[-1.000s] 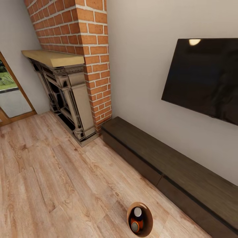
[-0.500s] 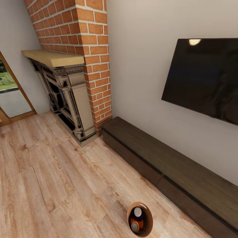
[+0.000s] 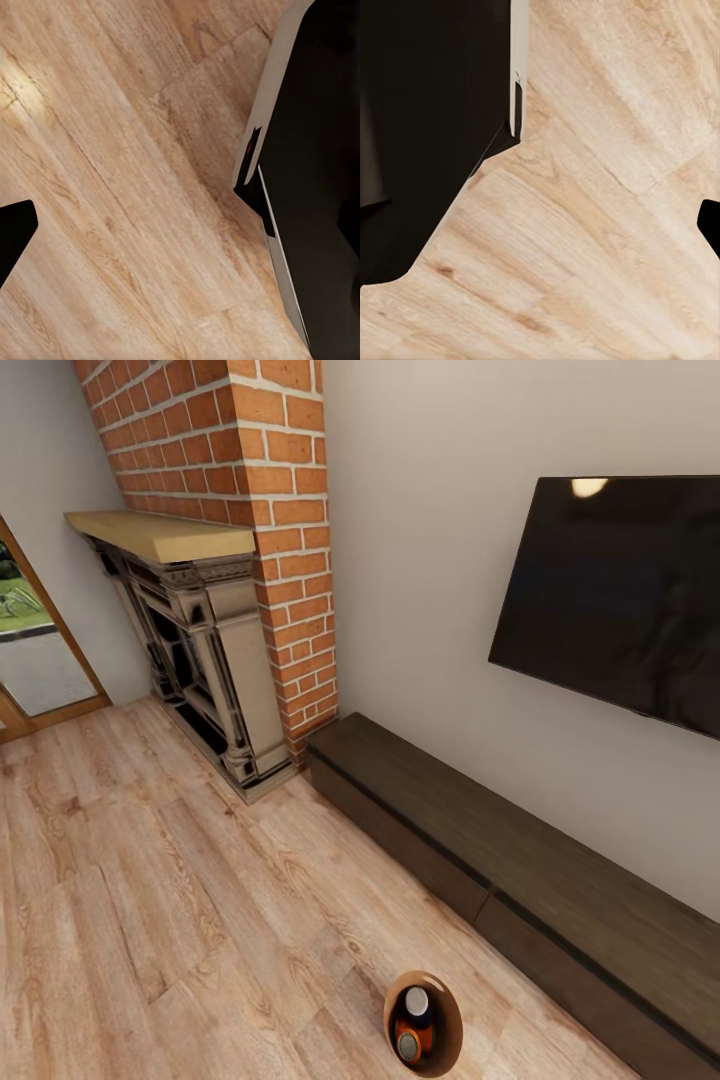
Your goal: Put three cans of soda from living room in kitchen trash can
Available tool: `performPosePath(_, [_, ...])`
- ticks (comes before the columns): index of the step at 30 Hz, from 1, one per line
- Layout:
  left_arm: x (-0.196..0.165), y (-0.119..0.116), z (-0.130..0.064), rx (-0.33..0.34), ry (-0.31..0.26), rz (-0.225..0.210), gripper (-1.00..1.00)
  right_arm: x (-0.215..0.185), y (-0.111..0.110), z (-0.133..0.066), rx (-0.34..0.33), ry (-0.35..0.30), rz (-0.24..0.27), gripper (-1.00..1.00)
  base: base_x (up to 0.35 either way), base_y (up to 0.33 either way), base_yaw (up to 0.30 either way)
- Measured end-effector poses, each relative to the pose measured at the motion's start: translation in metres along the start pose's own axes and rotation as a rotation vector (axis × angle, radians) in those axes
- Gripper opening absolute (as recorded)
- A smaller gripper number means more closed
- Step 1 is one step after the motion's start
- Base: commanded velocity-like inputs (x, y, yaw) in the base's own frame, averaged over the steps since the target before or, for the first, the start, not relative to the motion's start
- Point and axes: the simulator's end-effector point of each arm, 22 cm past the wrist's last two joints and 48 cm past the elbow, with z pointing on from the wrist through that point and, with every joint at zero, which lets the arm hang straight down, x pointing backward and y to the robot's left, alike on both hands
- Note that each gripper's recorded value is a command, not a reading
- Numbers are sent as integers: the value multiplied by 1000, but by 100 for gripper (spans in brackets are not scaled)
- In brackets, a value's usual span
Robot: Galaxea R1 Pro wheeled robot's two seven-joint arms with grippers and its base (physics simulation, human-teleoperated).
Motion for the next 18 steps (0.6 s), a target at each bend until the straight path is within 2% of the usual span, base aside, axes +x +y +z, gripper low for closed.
performPosePath(18, [0, 0, 0, -1, 0, -1, 100, 0, 0, 0, 0, 0, 1, 100, 0, 0, 0])
